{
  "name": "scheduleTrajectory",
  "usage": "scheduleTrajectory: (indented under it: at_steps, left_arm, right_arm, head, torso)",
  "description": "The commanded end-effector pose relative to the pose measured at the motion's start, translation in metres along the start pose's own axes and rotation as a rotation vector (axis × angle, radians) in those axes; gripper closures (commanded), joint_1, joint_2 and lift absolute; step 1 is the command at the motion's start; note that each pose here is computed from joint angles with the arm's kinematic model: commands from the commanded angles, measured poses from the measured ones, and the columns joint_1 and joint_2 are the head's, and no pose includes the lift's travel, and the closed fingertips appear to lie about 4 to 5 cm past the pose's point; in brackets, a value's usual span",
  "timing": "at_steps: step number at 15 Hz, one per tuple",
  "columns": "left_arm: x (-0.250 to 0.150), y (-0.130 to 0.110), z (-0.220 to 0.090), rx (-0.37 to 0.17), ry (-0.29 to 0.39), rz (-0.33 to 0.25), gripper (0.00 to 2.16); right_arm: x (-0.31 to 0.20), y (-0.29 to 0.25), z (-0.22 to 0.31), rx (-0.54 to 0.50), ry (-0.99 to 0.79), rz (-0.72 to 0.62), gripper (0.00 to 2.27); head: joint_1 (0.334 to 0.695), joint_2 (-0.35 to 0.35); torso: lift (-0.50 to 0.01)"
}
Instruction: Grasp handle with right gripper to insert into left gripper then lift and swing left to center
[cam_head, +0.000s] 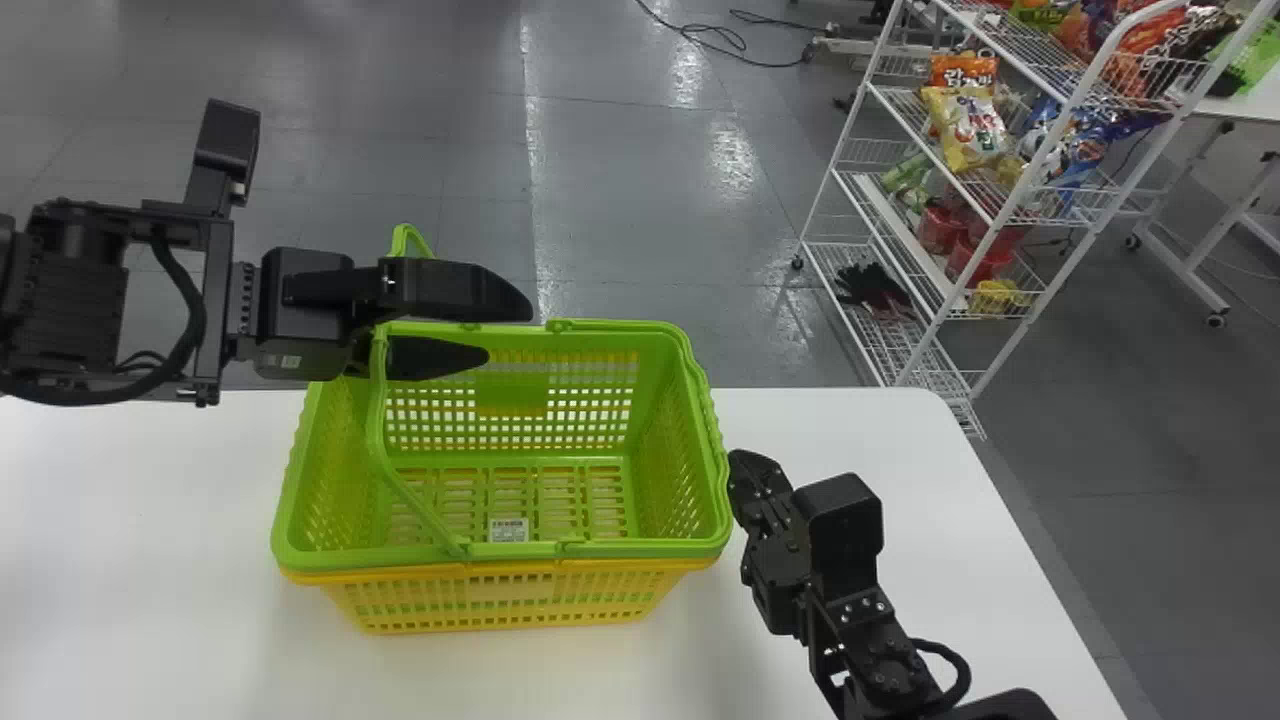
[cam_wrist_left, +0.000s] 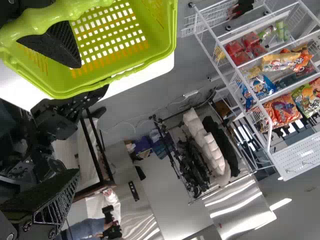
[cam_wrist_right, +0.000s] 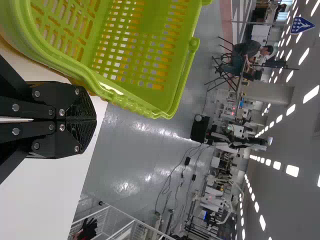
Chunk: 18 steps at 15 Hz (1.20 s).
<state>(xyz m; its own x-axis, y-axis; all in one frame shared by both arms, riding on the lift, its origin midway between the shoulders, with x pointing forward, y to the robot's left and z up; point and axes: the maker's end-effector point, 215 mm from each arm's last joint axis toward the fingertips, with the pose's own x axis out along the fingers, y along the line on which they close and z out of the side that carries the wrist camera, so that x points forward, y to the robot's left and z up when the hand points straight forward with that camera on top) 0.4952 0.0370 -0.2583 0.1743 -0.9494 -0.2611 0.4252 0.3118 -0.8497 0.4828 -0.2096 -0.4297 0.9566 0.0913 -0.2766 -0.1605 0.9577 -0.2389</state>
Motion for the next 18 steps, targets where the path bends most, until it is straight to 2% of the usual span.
scheduleTrajectory:
  at_steps: [1,12,18]
  left_arm:
    - [-0.001,0.0,0.0,-0.002,-0.002,-0.002,0.05]
    - [0.004,-0.009,-0.002,0.002,0.006,-0.024,0.05]
    - [0.009,-0.011,-0.004,0.0,0.011,-0.031,0.05]
  right_arm:
    - [0.0,0.0,0.001,0.004,0.0,-0.001,2.17]
    - [0.0,-0.002,0.018,0.029,-0.023,-0.001,2.16]
    - [-0.005,0.006,0.051,0.043,-0.065,0.009,2.16]
  head:
    - [0.695,-0.194]
    - [0.695,-0.195]
    - [0.695,-0.195]
  torso:
    - [-0.093]
    - [-0.093]
    - [-0.093]
